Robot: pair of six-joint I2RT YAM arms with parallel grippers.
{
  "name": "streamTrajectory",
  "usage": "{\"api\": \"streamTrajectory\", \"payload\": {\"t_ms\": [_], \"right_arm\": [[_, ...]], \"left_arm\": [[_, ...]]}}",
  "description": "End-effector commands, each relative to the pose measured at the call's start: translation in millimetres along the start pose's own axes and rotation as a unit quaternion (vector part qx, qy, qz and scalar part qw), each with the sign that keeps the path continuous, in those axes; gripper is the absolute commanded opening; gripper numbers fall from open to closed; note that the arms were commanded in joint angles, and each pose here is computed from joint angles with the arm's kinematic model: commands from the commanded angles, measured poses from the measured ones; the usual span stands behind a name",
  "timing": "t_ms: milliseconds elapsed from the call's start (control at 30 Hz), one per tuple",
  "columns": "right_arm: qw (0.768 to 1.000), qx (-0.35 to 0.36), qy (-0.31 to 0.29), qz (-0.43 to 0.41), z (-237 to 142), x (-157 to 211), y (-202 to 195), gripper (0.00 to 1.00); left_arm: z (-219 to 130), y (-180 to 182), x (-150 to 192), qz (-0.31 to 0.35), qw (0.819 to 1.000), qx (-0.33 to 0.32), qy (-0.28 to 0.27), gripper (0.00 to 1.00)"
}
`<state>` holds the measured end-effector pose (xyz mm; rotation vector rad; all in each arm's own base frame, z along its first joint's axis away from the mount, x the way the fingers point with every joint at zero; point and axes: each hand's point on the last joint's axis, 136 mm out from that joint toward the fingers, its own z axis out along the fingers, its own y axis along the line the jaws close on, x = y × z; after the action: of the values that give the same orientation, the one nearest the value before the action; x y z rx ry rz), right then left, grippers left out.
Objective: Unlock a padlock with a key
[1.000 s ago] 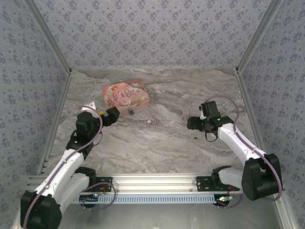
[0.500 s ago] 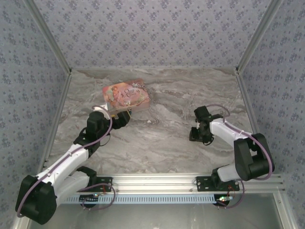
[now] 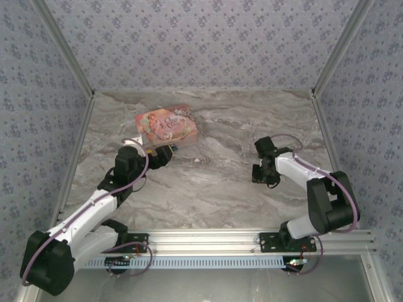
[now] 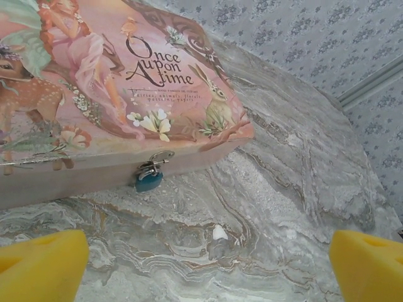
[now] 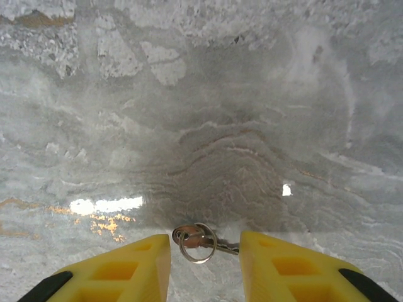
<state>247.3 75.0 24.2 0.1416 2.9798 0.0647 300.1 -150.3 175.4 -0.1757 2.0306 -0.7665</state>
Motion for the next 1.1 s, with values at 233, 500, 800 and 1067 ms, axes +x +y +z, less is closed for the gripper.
{"api": "streamTrajectory", "payload": {"t_ms": [233,500,800,1067], "right_arm": [[1.000,0.015,0.014,-0.010,8,-2,6,0.29],[0.999,0.029,0.018,-0.024,10,-3,8,0.14],[0.998,0.033,-0.001,-0.044,-5,-10,12,0.00],[0.989,-0.129,-0.065,0.010,-46,-30,63,0.00]], "left_arm": [[-4,-13,-20,0.005,1.000,0.008,-0.025,0.99],[-5,-11,-19,0.007,1.000,0.003,-0.023,0.99],[-9,-15,-23,0.010,1.000,0.008,-0.028,0.99],[-11,-49,-21,0.047,0.994,0.093,-0.023,0.97]]}}
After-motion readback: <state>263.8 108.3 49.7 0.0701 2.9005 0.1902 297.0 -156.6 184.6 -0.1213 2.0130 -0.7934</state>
